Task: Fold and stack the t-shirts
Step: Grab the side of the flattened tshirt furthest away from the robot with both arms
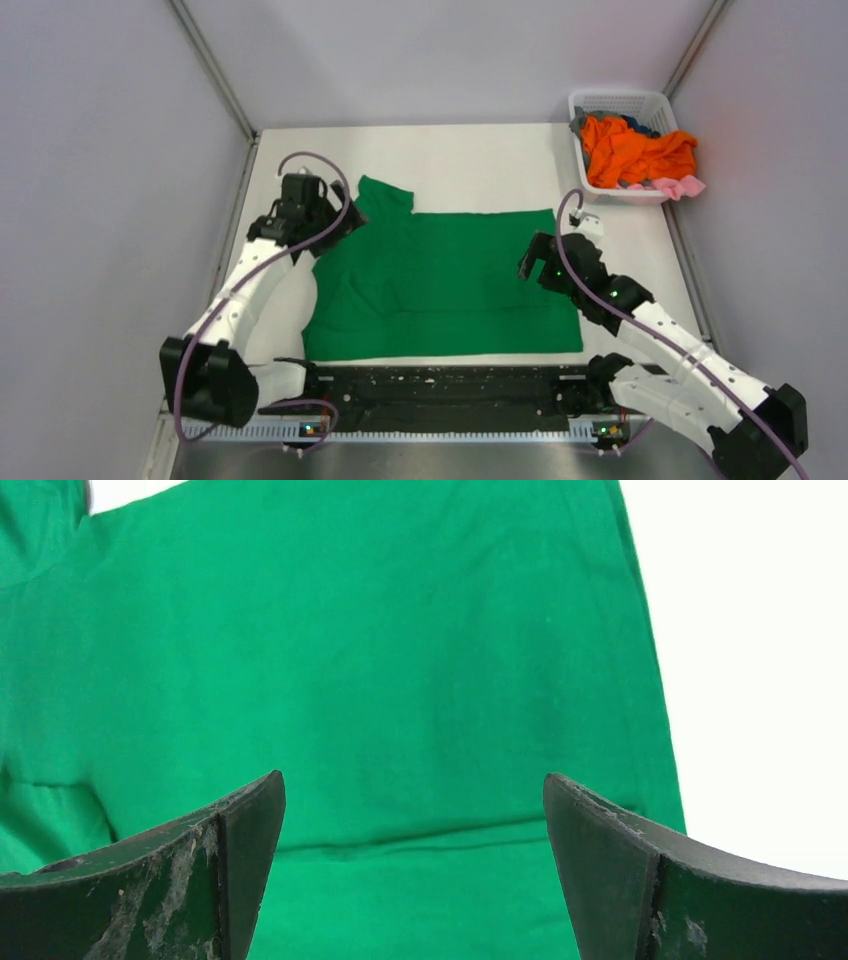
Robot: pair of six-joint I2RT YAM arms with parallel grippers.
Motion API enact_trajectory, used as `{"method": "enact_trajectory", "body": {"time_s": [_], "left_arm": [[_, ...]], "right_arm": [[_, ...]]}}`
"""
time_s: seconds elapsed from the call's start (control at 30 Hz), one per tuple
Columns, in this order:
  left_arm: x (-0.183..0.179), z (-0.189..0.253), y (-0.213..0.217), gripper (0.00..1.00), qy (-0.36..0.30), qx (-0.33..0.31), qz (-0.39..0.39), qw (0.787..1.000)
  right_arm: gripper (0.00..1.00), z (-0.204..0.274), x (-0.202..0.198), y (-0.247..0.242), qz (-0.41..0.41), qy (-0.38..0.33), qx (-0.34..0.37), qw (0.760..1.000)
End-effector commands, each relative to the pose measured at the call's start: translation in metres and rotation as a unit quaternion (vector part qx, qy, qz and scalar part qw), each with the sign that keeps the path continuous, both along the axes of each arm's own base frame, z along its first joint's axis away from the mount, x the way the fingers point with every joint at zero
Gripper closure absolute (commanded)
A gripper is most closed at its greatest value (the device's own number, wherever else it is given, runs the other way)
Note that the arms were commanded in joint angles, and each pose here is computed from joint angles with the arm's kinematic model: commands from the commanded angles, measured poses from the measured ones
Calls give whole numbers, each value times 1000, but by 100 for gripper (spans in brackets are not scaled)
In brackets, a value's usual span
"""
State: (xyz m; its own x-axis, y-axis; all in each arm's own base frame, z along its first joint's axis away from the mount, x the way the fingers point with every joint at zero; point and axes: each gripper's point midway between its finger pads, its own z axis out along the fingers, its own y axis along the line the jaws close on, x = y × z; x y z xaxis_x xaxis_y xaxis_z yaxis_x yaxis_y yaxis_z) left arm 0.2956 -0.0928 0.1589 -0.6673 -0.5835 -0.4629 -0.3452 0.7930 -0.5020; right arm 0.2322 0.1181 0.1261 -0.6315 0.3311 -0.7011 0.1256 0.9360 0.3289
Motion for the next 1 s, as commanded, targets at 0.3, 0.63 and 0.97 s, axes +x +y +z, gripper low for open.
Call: {"method": "enact_trajectory", "body": {"time_s": [0.3,0.63,0.97], "left_arm": [[221,6,-16,2,3,117,-41,992],[286,-51,-39,4,2,160,-69,985],[265,-110,-45,6,71,213,-100,969]], "right_arm": [[1,-3,40,-13,-28,-21,-101,994],[1,-15,43,-20,-35,-15,-107,993],[1,-19,39,-27,-35,-13,-114,993]]}}
